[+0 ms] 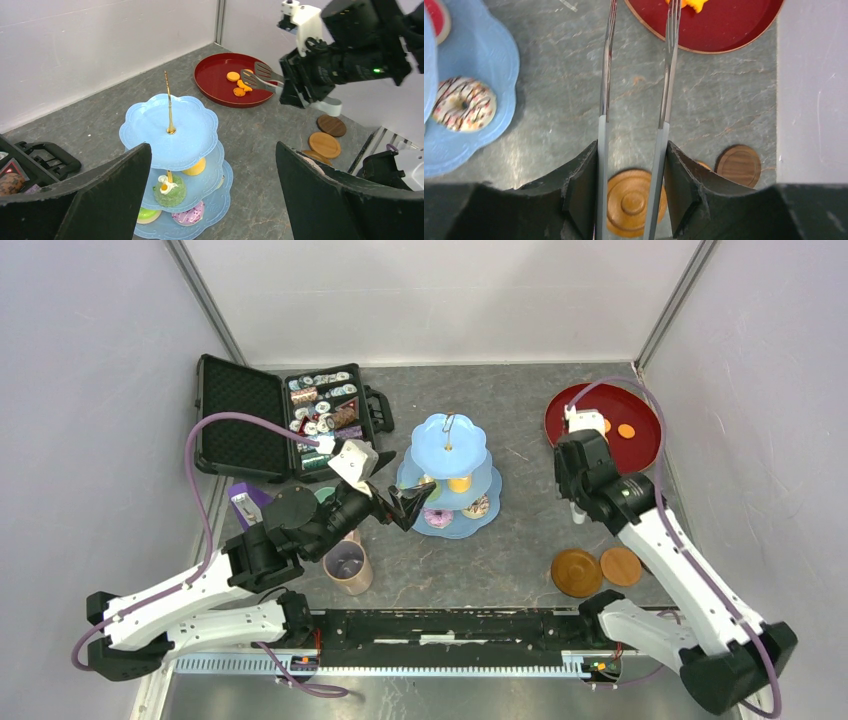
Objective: Serve the afternoon tea
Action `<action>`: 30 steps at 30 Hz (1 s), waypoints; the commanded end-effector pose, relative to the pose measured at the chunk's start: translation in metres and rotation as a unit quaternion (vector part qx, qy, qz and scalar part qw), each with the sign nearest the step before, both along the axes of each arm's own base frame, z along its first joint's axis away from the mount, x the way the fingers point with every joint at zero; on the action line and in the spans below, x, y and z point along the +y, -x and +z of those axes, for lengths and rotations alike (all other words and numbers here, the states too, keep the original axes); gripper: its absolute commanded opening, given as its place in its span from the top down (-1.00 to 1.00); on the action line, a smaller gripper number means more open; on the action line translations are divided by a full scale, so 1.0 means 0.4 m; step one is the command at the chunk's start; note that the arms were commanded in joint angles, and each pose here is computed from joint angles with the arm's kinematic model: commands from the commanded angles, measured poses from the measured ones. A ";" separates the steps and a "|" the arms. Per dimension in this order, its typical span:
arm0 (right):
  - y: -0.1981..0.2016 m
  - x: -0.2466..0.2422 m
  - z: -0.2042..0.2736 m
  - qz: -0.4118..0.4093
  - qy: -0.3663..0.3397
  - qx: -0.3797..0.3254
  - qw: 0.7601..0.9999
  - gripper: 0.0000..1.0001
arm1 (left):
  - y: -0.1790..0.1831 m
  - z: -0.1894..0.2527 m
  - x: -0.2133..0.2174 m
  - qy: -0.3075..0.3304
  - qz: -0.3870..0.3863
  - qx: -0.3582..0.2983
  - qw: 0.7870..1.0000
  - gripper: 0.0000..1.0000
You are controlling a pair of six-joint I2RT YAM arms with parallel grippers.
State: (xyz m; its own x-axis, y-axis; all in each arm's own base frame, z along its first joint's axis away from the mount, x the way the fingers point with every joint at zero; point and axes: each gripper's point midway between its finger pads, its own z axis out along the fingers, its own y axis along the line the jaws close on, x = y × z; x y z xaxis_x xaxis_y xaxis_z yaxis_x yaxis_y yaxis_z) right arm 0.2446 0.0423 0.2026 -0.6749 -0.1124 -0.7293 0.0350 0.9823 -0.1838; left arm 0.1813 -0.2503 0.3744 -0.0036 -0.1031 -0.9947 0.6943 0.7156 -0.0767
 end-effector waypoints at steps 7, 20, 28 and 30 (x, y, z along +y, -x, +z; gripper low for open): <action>-0.200 -0.145 -0.090 -0.085 -0.060 -0.033 0.994 -0.09 | 0.030 0.023 -0.030 0.027 -0.039 0.000 0.999 -1.00; -0.279 -0.261 -0.221 -0.113 -0.158 -0.013 0.981 -0.32 | 0.035 -0.003 -0.048 -0.002 -0.034 -0.014 0.999 -1.00; -0.307 -0.285 -0.264 -0.120 -0.171 0.000 0.978 -0.23 | 0.024 -0.017 -0.057 -0.016 -0.027 -0.014 0.999 -1.00; -0.310 -0.297 -0.269 -0.126 -0.163 0.001 0.979 -0.21 | 0.023 -0.022 -0.061 -0.020 -0.028 -0.012 0.999 -1.00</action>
State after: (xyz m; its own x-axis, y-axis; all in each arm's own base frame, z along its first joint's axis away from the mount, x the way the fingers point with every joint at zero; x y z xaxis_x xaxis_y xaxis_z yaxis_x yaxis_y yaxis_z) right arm 0.3456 -0.0685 0.0765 -0.7073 0.3223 -0.6291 0.3054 0.9420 0.1392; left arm 0.1678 -0.2741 0.3578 -0.0255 -0.0604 -0.9978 0.7471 0.6620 -0.0592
